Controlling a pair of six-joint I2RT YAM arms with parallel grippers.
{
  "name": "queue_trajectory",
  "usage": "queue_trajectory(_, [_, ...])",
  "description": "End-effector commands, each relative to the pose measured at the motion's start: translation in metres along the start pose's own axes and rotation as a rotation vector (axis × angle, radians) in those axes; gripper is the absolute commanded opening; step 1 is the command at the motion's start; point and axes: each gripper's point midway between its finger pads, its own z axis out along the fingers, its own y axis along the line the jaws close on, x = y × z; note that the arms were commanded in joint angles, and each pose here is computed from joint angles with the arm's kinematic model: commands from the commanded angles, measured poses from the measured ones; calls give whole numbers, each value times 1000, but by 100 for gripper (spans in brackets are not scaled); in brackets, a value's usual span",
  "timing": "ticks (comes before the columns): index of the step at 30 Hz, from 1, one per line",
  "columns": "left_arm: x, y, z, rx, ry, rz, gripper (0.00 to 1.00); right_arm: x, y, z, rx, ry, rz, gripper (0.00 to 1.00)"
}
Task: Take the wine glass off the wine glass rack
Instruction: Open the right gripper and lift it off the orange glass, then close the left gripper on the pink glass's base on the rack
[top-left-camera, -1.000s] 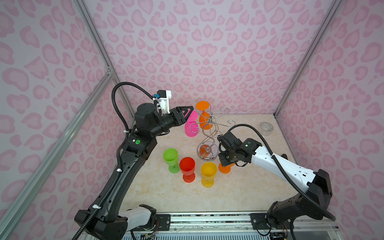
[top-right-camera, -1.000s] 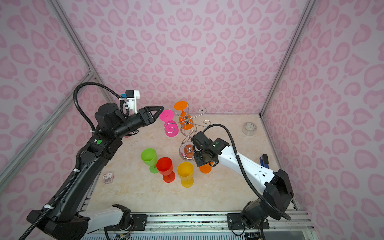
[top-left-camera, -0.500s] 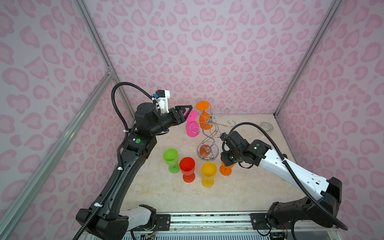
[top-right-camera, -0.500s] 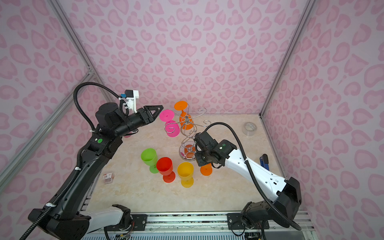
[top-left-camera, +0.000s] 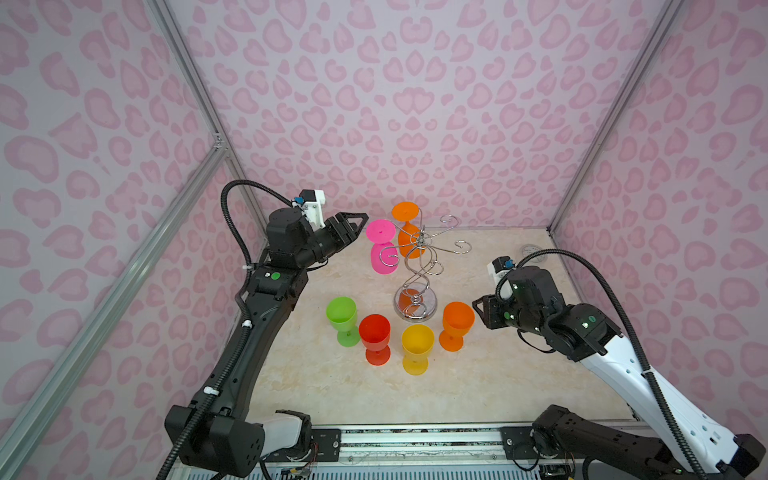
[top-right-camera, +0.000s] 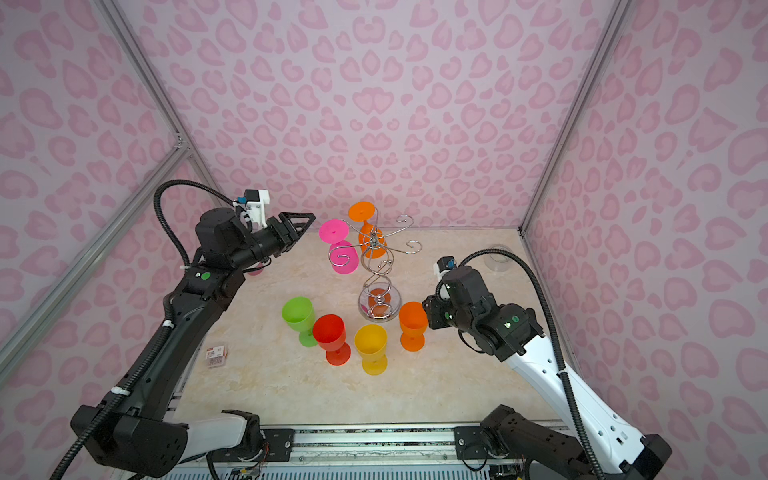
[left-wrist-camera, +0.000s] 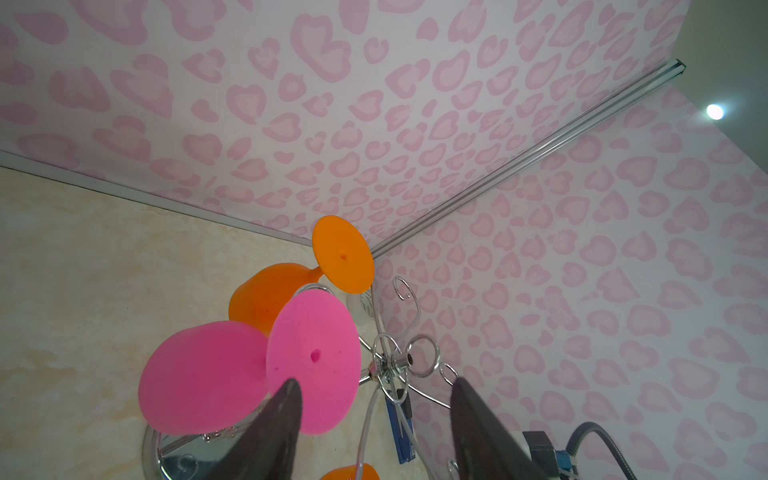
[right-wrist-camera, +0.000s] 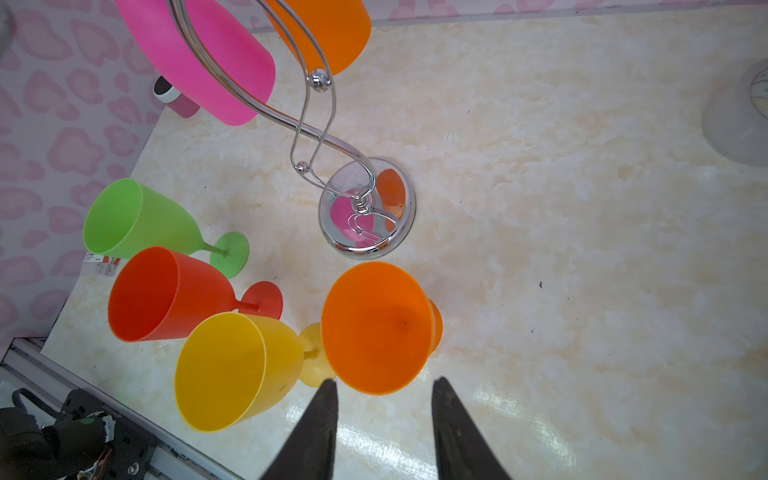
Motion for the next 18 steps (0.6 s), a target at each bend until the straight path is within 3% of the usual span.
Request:
queue_trajectory(1, [1, 6, 3, -12, 1, 39, 62, -7, -8, -4, 6, -38, 35, 39])
queue_trajectory(8, [23, 42, 24, -53, 76, 1, 65, -17, -25, -11, 13, -94, 90, 40])
queue_trajectory(18, [22, 42, 34, -21, 87, -14, 58, -20, -32, -7, -10, -101, 131, 40])
